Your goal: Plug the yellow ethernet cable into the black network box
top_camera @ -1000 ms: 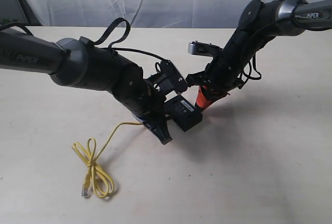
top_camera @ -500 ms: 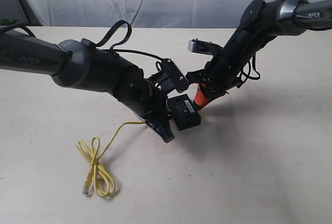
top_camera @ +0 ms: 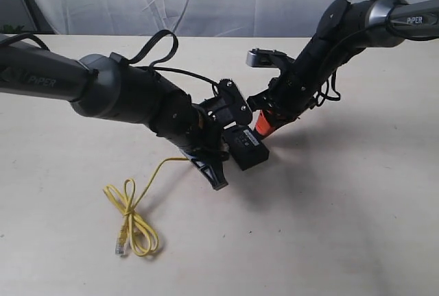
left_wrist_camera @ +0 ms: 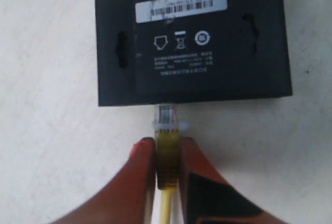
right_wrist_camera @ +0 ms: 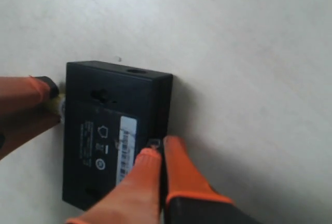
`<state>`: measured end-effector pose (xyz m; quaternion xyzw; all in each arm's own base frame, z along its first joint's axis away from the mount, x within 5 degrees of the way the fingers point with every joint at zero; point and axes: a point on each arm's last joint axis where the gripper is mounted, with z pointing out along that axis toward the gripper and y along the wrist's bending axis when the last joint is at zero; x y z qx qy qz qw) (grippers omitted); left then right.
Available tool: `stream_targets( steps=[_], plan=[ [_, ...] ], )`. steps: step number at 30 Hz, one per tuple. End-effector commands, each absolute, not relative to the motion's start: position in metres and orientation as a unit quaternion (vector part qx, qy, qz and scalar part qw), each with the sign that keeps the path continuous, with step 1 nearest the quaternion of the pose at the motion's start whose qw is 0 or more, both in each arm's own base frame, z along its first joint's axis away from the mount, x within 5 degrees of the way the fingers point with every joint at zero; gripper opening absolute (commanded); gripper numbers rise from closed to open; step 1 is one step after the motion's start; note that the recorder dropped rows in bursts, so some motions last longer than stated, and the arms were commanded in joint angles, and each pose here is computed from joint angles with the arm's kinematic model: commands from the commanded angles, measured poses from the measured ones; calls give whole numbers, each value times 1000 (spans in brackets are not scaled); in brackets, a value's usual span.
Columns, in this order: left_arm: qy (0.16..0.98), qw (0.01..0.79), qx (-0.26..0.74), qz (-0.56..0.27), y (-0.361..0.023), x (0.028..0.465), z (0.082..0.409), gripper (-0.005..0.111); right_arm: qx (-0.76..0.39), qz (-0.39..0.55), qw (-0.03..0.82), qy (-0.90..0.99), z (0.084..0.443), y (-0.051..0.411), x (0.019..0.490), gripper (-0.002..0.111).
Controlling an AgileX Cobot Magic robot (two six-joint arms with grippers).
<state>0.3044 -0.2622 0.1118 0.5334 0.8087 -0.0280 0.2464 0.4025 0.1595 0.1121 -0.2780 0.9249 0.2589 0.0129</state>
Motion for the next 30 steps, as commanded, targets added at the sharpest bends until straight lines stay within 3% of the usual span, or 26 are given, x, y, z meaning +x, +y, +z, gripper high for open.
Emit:
stream_targets(
  steps=[1,13,21,30],
  plan=[
    [817,244,521,-39,-265,303,105,0,-277,272,15,921,117,161,403,-1],
    [832,220,507,-48,-264,299,104,0,-304,270,24,913,117,160,403,-1],
    [832,221,507,-47,-264,299,104,0,-470,248,46,846,115,156,400,-1],
    [828,223,513,-45,-264,299,105,0,-486,240,86,836,115,158,406,-1]
  ],
)
